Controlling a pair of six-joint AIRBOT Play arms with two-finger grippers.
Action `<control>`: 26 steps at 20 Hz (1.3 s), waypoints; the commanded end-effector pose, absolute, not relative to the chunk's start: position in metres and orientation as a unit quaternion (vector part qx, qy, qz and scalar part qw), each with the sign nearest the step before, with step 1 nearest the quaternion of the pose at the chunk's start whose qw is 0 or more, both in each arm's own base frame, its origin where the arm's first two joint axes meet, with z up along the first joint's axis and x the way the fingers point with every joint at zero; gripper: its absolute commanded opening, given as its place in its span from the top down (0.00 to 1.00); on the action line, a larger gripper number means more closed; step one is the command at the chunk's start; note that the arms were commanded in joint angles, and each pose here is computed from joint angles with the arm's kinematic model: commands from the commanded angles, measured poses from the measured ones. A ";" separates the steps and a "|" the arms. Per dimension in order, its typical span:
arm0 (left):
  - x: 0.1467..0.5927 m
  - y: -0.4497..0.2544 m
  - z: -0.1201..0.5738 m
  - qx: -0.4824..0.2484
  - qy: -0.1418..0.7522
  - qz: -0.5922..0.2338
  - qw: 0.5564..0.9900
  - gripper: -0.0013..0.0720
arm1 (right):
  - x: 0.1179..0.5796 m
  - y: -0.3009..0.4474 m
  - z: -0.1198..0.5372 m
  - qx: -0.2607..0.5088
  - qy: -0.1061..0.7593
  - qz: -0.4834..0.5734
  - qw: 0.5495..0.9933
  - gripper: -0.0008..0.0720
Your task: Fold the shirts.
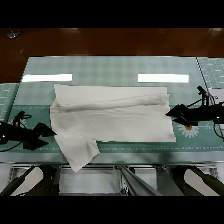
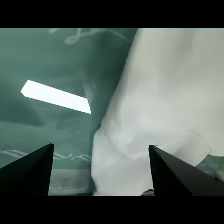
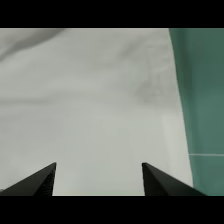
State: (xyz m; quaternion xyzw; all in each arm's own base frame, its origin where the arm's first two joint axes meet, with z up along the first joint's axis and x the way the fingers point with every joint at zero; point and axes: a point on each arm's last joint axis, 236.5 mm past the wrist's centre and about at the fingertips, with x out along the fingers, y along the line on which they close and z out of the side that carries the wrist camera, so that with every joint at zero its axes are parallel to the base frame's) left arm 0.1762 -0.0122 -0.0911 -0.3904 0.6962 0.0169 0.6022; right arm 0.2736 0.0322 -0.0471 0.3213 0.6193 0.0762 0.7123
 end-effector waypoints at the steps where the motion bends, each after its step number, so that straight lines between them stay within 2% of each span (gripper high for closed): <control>1: 0.165 -0.042 -0.097 -0.408 0.696 -0.015 0.591 0.03 | 0.263 0.043 -0.052 0.335 0.618 0.088 0.706 0.14; 4: 0.160 -0.068 -0.097 -0.400 0.706 -0.048 0.582 0.02 | 0.269 0.042 -0.051 0.345 0.610 0.080 0.709 0.14; 10: 0.150 -0.097 -0.109 -0.329 0.732 -0.077 0.592 0.03 | 0.289 0.026 -0.030 0.358 0.591 0.052 0.721 0.14; 11: 0.149 -0.100 -0.109 -0.319 0.734 -0.086 0.593 0.25 | 0.284 0.016 -0.026 0.351 0.599 0.045 0.718 0.14; 12: 0.151 -0.101 -0.108 -0.312 0.729 -0.100 0.600 0.95 | 0.269 -0.001 -0.032 0.332 0.622 0.024 0.709 0.14; 15: 0.165 -0.109 -0.102 -0.327 0.707 -0.123 0.615 0.94 | 0.182 -0.041 -0.066 0.273 0.737 -0.077 0.614 0.14; 17: 0.165 -0.109 -0.102 -0.329 0.706 -0.123 0.615 0.94 | 0.146 -0.029 -0.080 0.275 0.776 -0.076 0.563 0.14; 18: 0.165 -0.110 -0.102 -0.329 0.706 -0.123 0.615 0.94 | 0.139 -0.016 -0.085 0.279 0.783 -0.062 0.552 0.14; 22: 0.167 -0.109 -0.102 -0.324 0.703 -0.126 0.621 0.94 | 0.148 0.008 -0.096 0.272 0.785 -0.019 0.557 0.14; 26: 0.174 -0.113 -0.099 -0.339 0.692 -0.127 0.624 0.94 | 0.191 0.035 -0.106 0.326 0.741 0.017 0.586 0.14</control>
